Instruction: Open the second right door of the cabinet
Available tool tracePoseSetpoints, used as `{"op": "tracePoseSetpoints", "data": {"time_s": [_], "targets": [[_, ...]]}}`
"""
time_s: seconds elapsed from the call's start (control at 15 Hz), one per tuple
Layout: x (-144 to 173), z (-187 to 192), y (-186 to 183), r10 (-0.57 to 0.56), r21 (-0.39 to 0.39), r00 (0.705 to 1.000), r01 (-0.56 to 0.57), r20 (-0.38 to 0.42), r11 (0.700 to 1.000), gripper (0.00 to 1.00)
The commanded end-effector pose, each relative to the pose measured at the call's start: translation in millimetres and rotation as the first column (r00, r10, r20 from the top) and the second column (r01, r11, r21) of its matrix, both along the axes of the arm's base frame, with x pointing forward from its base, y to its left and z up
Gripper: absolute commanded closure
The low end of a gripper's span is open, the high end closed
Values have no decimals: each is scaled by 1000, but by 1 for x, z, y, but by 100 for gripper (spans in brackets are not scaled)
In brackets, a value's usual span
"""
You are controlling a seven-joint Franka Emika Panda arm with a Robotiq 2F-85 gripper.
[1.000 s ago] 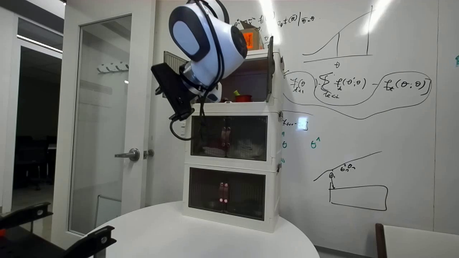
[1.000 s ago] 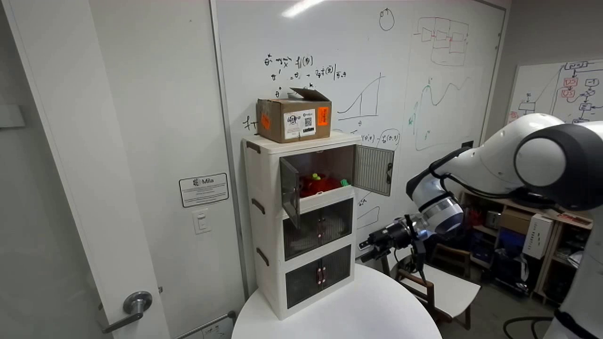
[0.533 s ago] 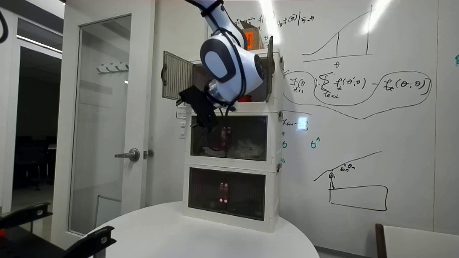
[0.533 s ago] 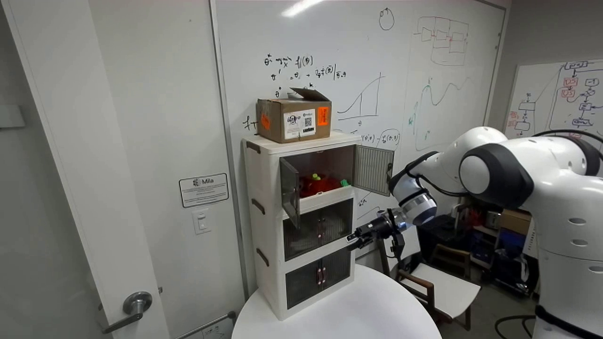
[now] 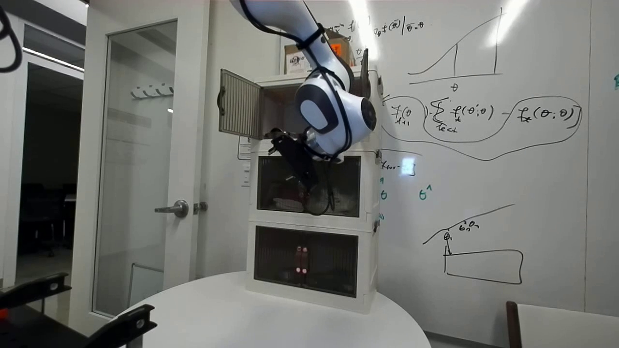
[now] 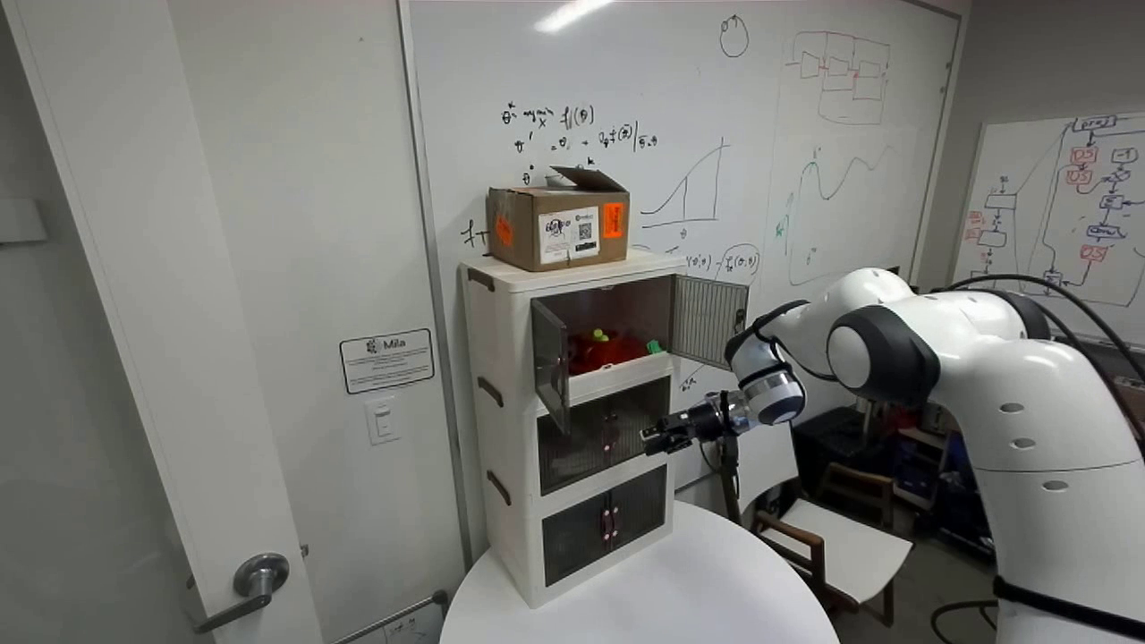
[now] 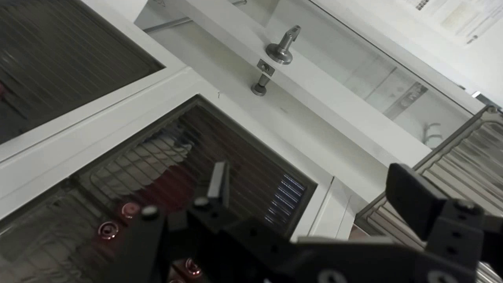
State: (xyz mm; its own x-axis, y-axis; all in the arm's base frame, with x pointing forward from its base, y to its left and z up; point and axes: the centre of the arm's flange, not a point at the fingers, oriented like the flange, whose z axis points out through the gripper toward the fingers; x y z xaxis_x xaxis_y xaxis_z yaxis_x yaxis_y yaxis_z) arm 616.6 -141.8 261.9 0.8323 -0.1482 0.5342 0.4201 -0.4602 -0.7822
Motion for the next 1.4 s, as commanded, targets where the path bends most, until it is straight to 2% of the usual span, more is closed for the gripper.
{"op": "tracePoseSetpoints", "data": {"time_s": [0.0, 0.13, 0.27, 0.47, 0.73, 1.0, 1.33], "targets": [[2, -4, -1, -2, 27, 1000, 2, 1, 1000, 0], [3, -8, -5, -7, 47, 1000, 7, 1, 999, 0], [-20, -12, 5, -4, -10, 1000, 4, -23, 1000, 0], [-24, -35, 17, -3, -35, 1000, 3, -6, 999, 0], [-17, -57, 30, 36, -120, 997, -28, 65, 992, 0], [-3, -58, 42, 105, -127, 982, -86, 157, 988, 0], [19, -46, 22, 81, -157, 965, -42, 250, 987, 0]]}}
